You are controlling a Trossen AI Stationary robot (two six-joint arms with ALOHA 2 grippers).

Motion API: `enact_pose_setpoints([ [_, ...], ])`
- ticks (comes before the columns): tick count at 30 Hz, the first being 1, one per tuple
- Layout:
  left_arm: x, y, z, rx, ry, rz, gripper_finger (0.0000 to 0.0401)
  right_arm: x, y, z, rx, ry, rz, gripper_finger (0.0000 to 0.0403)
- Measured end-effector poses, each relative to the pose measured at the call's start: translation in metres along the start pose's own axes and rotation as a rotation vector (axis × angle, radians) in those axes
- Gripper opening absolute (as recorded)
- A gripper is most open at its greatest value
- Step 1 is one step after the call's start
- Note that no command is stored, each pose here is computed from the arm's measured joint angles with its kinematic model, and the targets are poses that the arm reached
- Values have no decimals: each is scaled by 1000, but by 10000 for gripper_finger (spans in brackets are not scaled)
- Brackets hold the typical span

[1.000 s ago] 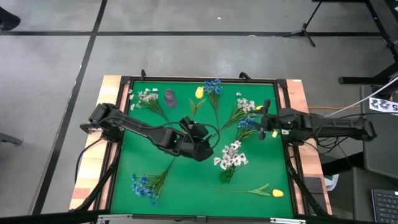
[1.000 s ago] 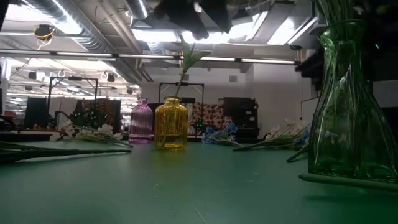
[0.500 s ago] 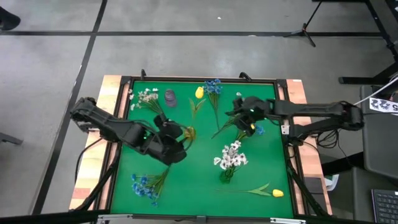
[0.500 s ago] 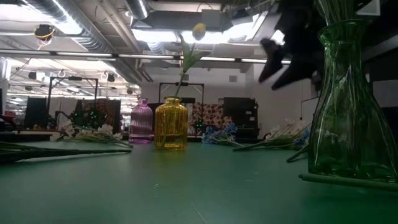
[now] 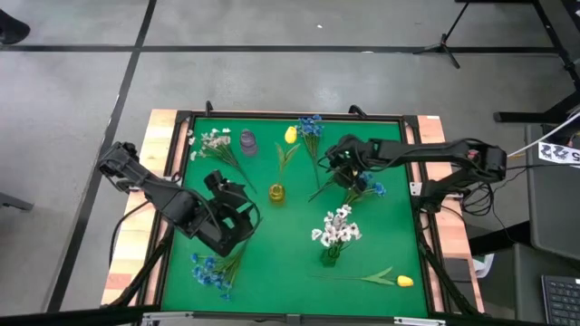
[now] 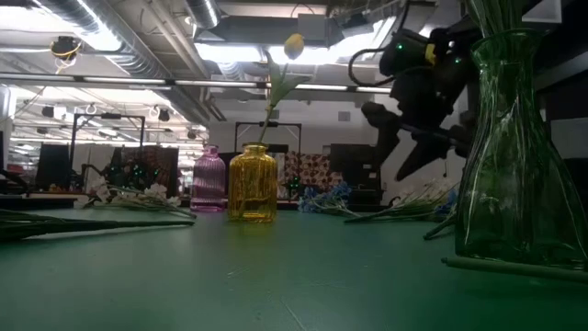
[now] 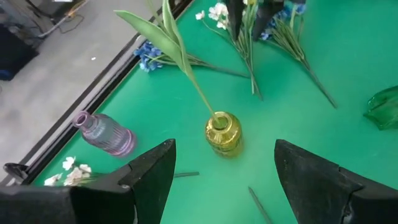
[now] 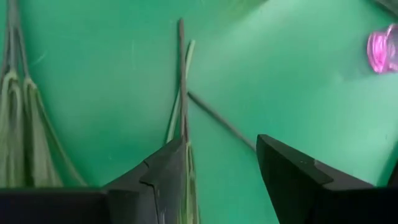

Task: Sort flowers into vase by color
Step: Put the right white flowers into the green vase

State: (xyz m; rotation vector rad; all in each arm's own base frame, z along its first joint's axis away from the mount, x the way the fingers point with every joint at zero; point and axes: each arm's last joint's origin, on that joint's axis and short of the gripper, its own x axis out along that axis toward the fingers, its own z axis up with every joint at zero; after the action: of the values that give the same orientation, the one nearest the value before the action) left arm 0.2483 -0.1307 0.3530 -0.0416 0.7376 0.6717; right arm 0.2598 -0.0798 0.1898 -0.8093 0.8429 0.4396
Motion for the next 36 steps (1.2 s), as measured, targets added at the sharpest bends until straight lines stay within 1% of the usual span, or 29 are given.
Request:
enact_pose_setpoints([
  [5, -1, -1, 0, -4, -19, 6, 266, 15, -1, -4, -2, 6, 18, 198],
  [9, -1, 0, 0, -5, -21, 8, 266, 28, 3, -9, 11, 24, 70, 198],
  [14, -1, 0, 0, -9, -21, 8, 266, 40, 4, -21, 44, 61, 103, 198],
  [23, -1, 0, 0, -15, -20, 10, 266, 39, -6, -37, 88, 70, 42, 198],
  [27, -1, 0, 0, -14, -19, 11, 266, 41, -5, -38, 101, 77, 55, 198],
  [36, -1, 0, 0, -4, -29, 19, 266, 41, -6, -39, 100, 112, 38, 198],
])
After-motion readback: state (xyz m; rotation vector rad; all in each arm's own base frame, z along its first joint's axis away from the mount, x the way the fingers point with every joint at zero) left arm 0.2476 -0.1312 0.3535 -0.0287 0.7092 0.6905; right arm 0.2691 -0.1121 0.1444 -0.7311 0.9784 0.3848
